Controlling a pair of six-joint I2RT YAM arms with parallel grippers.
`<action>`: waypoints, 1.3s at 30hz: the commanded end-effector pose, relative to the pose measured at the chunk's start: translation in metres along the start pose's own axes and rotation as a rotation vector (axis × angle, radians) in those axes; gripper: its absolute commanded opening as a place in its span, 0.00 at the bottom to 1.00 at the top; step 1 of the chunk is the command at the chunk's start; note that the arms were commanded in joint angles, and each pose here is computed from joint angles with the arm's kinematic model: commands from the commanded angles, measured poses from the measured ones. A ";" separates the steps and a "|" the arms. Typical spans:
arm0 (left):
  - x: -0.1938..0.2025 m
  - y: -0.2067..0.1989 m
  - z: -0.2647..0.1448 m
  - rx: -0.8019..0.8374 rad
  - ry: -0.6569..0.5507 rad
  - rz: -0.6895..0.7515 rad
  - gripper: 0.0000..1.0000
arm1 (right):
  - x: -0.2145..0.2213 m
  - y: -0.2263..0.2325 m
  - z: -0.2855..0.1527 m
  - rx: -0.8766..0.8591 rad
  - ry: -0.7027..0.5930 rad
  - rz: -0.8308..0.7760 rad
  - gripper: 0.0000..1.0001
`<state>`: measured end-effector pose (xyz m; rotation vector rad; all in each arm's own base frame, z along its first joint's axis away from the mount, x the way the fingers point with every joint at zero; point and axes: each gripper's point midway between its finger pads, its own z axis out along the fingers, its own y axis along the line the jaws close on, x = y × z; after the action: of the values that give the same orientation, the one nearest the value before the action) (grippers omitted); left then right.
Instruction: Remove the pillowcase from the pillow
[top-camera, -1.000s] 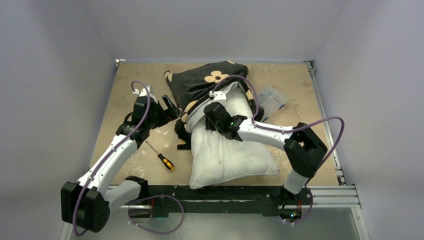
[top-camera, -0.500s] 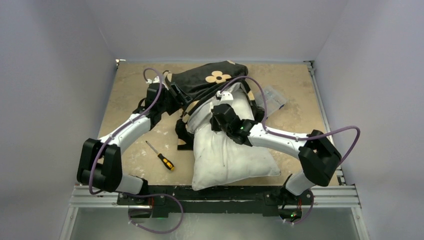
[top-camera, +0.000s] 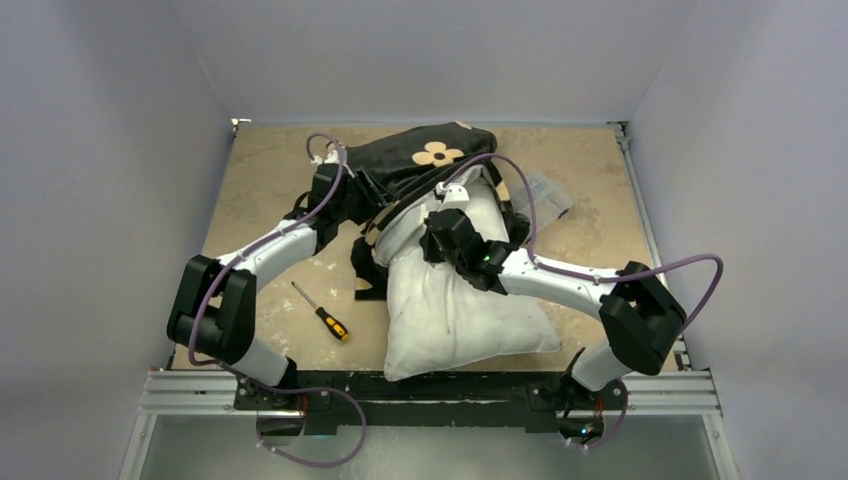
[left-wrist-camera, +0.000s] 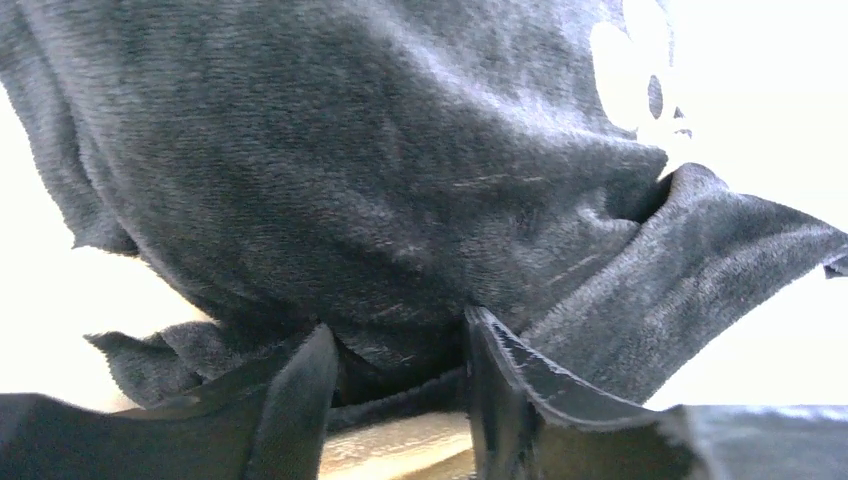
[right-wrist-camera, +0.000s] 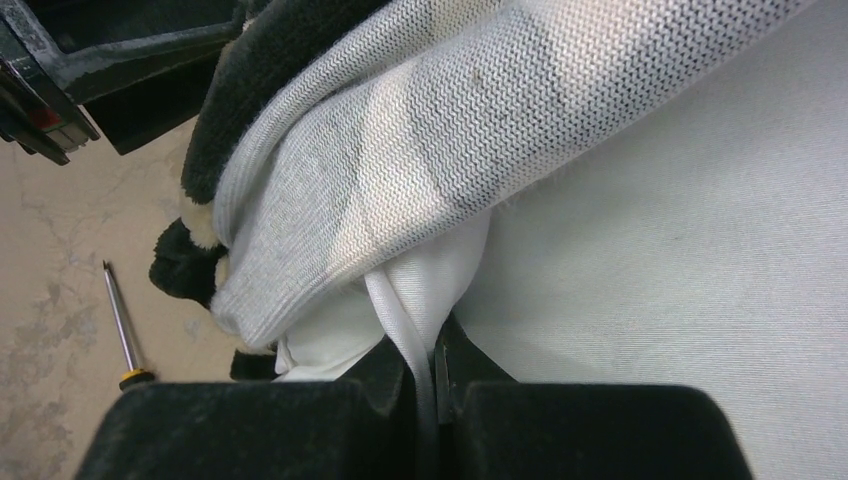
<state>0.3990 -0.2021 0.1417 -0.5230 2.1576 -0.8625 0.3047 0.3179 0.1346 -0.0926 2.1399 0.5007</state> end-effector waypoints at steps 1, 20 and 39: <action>-0.011 -0.024 0.005 0.033 -0.050 0.045 0.38 | 0.009 0.003 -0.007 -0.024 0.030 0.011 0.00; -0.217 -0.001 -0.034 -0.341 -0.527 0.119 0.00 | -0.094 -0.016 -0.111 0.007 -0.248 0.271 0.00; -0.289 0.125 -0.047 -0.583 -0.542 0.064 0.00 | -0.176 -0.005 -0.234 -0.300 -0.516 0.349 0.00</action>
<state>0.5268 0.0633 0.1867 -0.8948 1.9399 -0.0294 0.2315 0.2107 0.3053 0.1902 1.8568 0.7612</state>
